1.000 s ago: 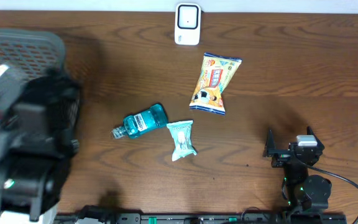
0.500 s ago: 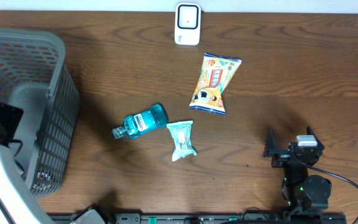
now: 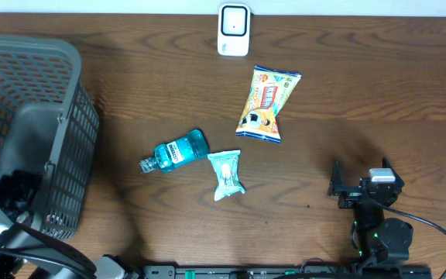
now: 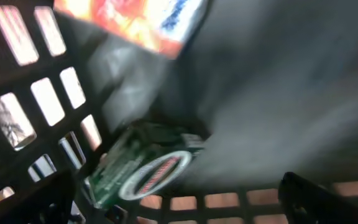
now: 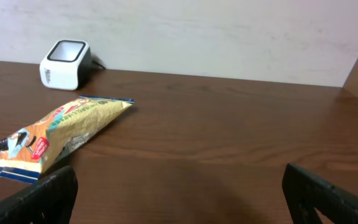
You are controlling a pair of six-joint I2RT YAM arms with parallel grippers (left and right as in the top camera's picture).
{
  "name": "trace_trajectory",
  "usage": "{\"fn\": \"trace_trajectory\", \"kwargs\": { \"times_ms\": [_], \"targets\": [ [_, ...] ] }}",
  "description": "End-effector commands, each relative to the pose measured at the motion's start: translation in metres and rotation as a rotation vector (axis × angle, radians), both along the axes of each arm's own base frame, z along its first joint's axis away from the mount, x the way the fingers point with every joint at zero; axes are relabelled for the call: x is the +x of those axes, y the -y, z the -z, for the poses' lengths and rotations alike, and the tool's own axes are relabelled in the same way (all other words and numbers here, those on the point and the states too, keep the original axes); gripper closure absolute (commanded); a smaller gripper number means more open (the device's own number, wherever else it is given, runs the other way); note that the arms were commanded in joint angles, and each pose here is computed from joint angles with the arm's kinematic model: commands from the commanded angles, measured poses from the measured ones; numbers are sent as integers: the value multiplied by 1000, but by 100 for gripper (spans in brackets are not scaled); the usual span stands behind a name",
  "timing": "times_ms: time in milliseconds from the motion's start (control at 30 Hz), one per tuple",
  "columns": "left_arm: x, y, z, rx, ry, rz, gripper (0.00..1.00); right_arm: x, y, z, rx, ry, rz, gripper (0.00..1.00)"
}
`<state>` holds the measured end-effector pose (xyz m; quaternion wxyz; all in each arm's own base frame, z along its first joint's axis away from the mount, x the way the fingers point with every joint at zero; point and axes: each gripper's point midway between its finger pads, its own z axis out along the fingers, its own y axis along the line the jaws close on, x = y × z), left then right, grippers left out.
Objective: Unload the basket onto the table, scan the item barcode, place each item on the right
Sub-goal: 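Reach the left gripper into the basket and grasp the green Zam-Buk box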
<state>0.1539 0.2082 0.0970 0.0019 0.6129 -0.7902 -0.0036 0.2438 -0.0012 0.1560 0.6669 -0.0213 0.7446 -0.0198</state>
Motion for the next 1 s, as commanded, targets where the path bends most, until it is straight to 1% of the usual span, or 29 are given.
{"fn": "trace_trajectory", "kwargs": {
  "times_ms": [0, 133, 367, 500, 600, 700, 767, 867, 933, 967],
  "targets": [
    [-14, 0, 14, -21, -8, -16, 2, 0, -3, 0, -8, 3, -13, 1],
    [-21, 1, 29, -26, -11, -38, 2, 0, -3, 1, -8, 2, -13, 1],
    [-24, 5, 51, -22, -8, -39, 2, 0, -3, 1, -8, 2, -13, 1],
    [-27, 10, 57, -34, -17, -45, 2, 0, -3, 1, -8, 2, -13, 1],
    [-29, 13, 59, -43, -23, -87, 1, 0, -3, 1, -8, 2, -13, 1],
    [-30, 15, 60, -48, -28, -131, 10, 0, -3, 0, -8, 3, -13, 1],
    [-30, 16, 60, -49, -29, -150, 11, 0, -3, 1, -8, 2, -13, 1],
    [-30, 16, 61, -48, -30, -152, 10, 0, -3, 1, -8, 2, -13, 1],
    [-30, 15, 61, -47, -29, -152, 4, 0, -3, 0, -8, 3, -13, 1],
    [-30, 16, 61, -47, -29, -151, 2, 0, -3, 1, -8, 2, -13, 1]
  ]
}}
